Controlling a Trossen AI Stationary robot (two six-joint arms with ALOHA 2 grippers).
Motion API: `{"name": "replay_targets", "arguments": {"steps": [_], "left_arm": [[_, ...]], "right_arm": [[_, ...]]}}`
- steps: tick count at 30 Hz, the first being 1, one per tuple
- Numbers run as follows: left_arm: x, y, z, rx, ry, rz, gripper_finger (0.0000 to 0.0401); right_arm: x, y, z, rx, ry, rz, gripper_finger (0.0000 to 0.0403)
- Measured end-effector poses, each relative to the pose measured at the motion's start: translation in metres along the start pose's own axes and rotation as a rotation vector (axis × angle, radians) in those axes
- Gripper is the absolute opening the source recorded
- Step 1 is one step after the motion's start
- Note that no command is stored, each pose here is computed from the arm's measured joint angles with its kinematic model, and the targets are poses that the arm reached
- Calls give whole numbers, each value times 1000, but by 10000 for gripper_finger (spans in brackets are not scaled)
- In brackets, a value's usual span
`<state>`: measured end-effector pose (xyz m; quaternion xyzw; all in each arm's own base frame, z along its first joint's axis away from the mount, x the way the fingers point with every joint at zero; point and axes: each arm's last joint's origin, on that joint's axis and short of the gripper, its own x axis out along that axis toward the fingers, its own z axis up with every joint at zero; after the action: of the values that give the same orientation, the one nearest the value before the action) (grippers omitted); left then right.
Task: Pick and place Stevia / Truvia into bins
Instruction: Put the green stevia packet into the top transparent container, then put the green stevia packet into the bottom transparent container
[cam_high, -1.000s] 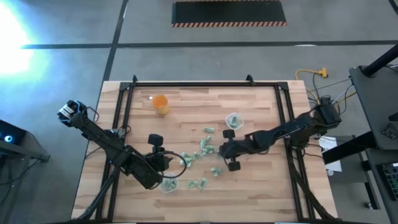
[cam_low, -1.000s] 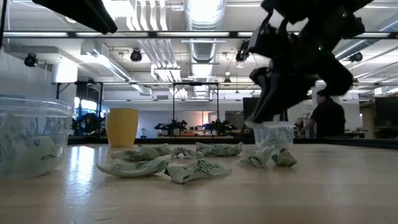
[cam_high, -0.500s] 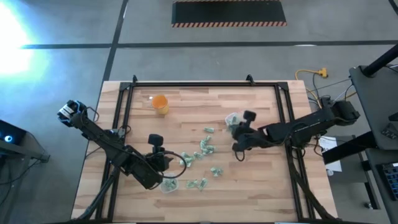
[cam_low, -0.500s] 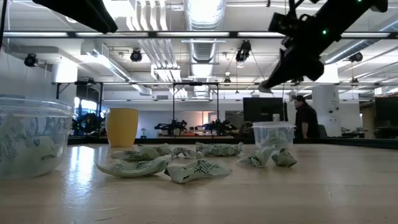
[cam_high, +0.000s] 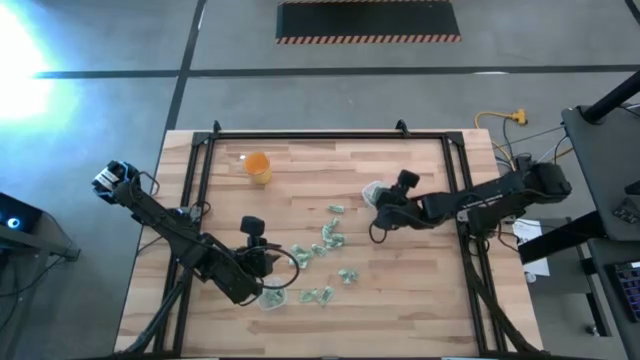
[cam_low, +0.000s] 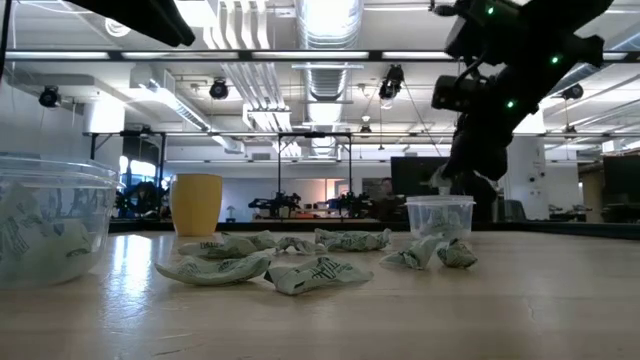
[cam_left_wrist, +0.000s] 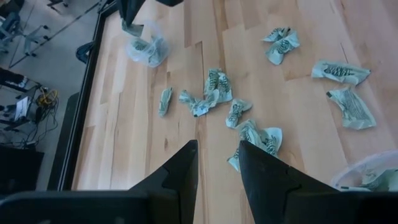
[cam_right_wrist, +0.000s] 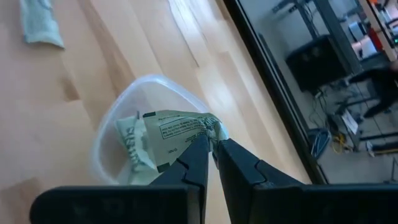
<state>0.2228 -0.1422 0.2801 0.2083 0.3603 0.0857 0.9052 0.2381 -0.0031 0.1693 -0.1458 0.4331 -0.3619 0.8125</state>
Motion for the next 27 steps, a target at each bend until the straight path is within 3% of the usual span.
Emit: {"name": "replay_targets", "arguments": {"steps": [8,20,27], "left_arm": [[0,0,-1,3,4,1,99],[1,0,-2,5,6,2,99],[7,0,-1,14,-20,3,99]], "right_arm": [[11,0,-4,5,39,3,46],[9,-2,-4,-21,32,8,139],[-5,-11,7,28,-31,18,145]]}}
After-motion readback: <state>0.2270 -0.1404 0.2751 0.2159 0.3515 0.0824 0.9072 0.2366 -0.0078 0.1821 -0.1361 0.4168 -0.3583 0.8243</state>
